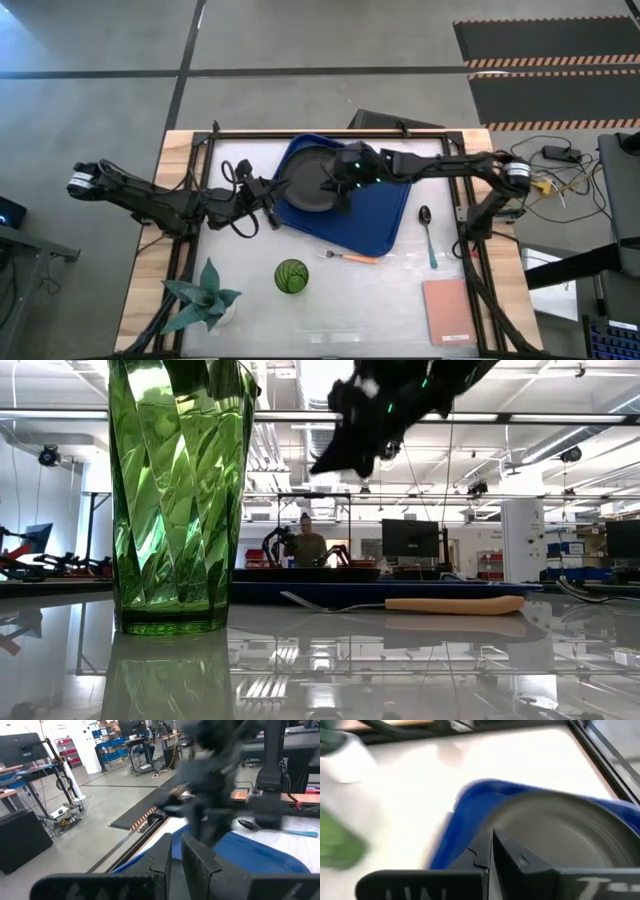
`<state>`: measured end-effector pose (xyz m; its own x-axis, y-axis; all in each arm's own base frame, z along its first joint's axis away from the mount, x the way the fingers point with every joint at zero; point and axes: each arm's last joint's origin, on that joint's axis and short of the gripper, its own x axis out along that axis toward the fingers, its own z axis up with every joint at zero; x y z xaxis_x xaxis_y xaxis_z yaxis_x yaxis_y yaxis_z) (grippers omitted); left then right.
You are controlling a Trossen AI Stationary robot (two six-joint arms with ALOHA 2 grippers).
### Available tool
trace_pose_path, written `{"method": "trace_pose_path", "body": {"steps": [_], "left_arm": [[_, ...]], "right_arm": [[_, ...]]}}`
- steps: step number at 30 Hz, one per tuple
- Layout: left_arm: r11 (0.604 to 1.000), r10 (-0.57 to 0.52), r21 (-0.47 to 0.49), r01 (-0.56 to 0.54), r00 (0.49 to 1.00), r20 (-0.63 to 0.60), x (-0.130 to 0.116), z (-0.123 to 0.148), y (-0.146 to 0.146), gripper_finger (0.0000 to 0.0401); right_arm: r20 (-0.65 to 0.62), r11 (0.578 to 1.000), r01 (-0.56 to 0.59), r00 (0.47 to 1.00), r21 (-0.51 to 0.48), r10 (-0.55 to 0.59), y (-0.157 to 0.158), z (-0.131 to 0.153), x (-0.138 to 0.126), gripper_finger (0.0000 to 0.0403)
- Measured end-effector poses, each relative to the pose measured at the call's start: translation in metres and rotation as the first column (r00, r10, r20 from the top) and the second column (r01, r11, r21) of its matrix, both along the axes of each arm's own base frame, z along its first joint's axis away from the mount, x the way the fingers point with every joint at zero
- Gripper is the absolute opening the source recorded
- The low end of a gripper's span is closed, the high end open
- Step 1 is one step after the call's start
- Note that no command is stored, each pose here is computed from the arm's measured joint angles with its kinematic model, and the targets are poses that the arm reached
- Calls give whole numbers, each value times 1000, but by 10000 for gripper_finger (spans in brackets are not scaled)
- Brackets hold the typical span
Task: Pick and place plate/cup/fork/spoon on tray
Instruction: Put the green cup on the blue tray to the top right of the black plate
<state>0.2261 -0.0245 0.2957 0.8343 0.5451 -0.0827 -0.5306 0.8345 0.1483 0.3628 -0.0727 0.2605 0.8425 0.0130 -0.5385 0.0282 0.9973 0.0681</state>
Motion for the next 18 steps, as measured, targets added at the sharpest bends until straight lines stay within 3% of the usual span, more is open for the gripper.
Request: {"method": "trace_pose_path", "body": {"steps": [4,10,18], "left_arm": [[1000,-3,2,3,1000,-8,0,-3,-1,24],[1000,-5,25,6,999,-34,-2,-7,0,24],[1000,-7,11,7,1000,0,-7,-2,1,24]], "right_arm": [[54,994,-106,993,-13,107,40,21,-7,8],[102,967,-253,962,-8,253,98,30,-9,8],[180,954,-299,940,22,290,147,33,5,8]]}}
